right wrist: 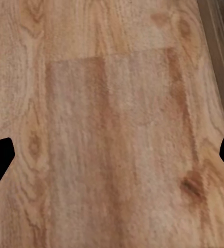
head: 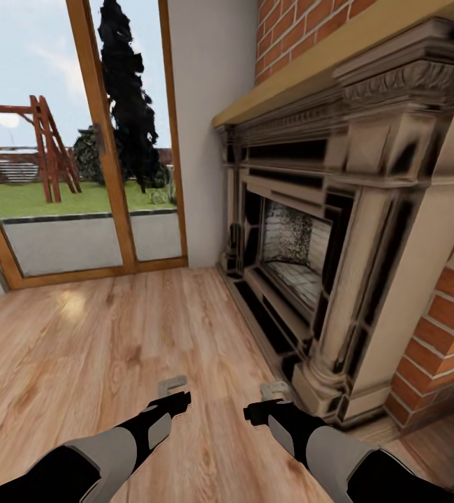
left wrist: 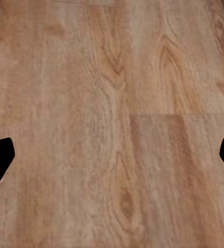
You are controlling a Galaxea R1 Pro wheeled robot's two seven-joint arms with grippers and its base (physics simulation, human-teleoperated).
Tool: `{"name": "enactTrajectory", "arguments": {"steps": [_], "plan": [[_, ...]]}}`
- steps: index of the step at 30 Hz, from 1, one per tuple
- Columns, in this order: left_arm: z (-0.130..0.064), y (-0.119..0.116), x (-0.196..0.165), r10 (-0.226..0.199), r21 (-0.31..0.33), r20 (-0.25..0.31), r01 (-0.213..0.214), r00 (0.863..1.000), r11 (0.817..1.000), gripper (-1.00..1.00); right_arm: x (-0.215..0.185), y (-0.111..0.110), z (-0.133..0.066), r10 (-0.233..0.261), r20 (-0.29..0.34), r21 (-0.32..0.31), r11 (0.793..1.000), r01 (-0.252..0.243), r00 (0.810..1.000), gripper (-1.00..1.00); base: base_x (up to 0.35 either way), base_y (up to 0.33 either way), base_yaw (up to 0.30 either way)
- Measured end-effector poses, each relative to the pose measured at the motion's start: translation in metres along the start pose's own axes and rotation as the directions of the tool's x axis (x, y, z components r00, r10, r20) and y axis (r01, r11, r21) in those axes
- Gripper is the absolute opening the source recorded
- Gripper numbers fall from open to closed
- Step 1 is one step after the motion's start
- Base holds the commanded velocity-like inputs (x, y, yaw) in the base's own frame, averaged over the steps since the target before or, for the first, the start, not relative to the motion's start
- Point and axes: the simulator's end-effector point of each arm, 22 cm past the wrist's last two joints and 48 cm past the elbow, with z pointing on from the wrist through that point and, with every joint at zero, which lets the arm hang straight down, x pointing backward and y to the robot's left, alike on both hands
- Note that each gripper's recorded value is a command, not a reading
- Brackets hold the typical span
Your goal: Place each of the two pumpkins and all three candles from the living room inside a cabinet in the living room (use any cabinet), then make sure every cabinet is closed, and position the cauldron so it is next to a table in the living room.
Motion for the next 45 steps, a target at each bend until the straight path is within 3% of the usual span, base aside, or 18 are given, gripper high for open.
{"name": "enactTrajectory", "arguments": {"steps": [8,45], "plan": [[-0.0003,0.0001,-0.0003,0.000,0.000,0.001,0.000,1.000,1.000,1.00,-0.0005,0.0002,-0.0003,-0.003,0.001,0.000,1.000,0.003,1.000,1.00,0.317,0.185,0.117],[-0.0003,0.0009,-0.0006,0.000,-0.001,0.001,0.000,1.000,1.000,1.00,-0.0007,0.0000,-0.0004,-0.003,0.001,0.001,1.000,0.003,1.000,1.00,0.313,0.174,0.273]]}}
